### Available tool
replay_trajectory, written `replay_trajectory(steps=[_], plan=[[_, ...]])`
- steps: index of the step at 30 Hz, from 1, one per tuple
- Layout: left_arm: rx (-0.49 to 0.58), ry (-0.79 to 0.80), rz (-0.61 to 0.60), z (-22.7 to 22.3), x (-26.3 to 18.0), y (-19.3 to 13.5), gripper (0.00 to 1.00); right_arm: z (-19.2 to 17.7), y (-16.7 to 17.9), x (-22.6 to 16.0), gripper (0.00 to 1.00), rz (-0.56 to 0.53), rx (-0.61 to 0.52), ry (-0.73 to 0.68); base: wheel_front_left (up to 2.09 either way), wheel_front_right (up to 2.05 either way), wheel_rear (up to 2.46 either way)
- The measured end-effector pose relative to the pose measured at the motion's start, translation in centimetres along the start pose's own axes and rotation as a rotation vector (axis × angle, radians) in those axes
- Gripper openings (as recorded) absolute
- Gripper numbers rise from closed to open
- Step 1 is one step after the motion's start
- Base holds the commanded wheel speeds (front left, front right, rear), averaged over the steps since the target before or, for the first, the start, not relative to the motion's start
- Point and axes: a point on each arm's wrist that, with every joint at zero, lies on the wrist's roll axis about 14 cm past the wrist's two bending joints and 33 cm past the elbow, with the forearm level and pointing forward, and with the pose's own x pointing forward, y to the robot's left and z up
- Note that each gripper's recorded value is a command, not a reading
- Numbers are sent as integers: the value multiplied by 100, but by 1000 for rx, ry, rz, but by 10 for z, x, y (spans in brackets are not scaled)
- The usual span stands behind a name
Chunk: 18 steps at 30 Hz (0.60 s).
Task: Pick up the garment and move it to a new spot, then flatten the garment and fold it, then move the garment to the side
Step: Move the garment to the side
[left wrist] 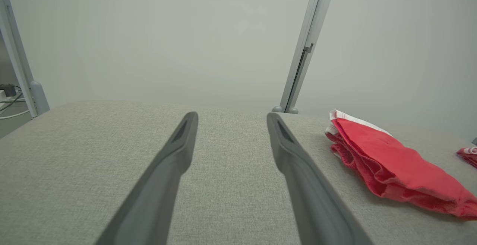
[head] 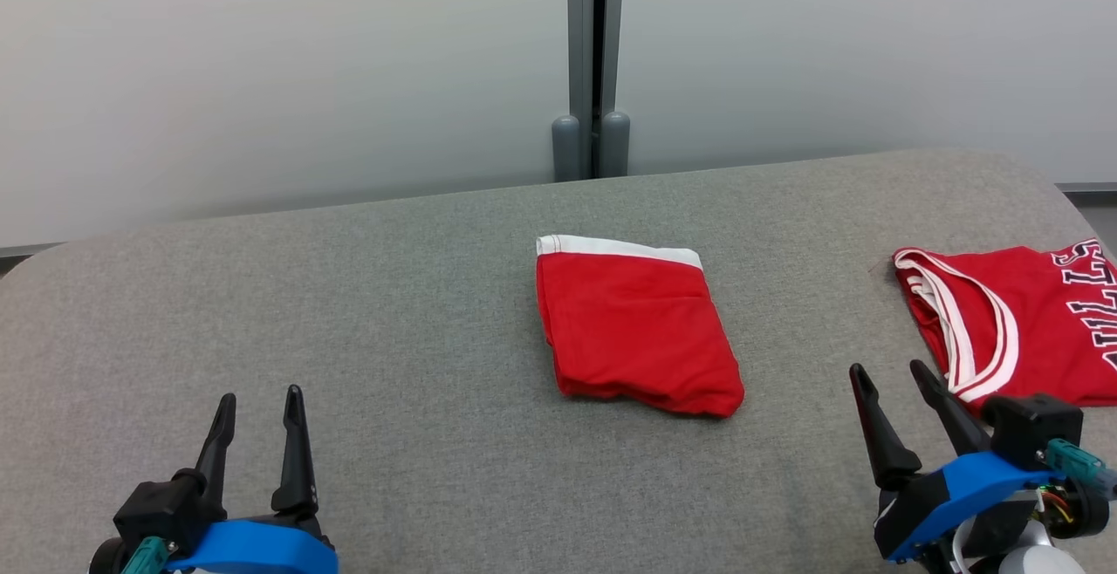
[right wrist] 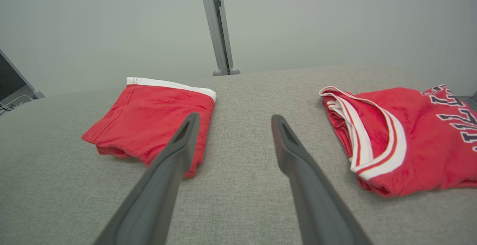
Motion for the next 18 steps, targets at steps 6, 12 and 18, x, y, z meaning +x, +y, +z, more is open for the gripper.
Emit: replay_trajectory(steps=[6,12,18], plan=[[3,12,5,-4,-2,1,100,-3,5,2,100,11,3,13,0,0,0],[1,14,13,-5,-3,4,100,-7,13,5,100,33,5,33,0,0,0],[14,7,-11,-2,12,-1,100,4,21,35,100,71,-4,58,0,0,0]])
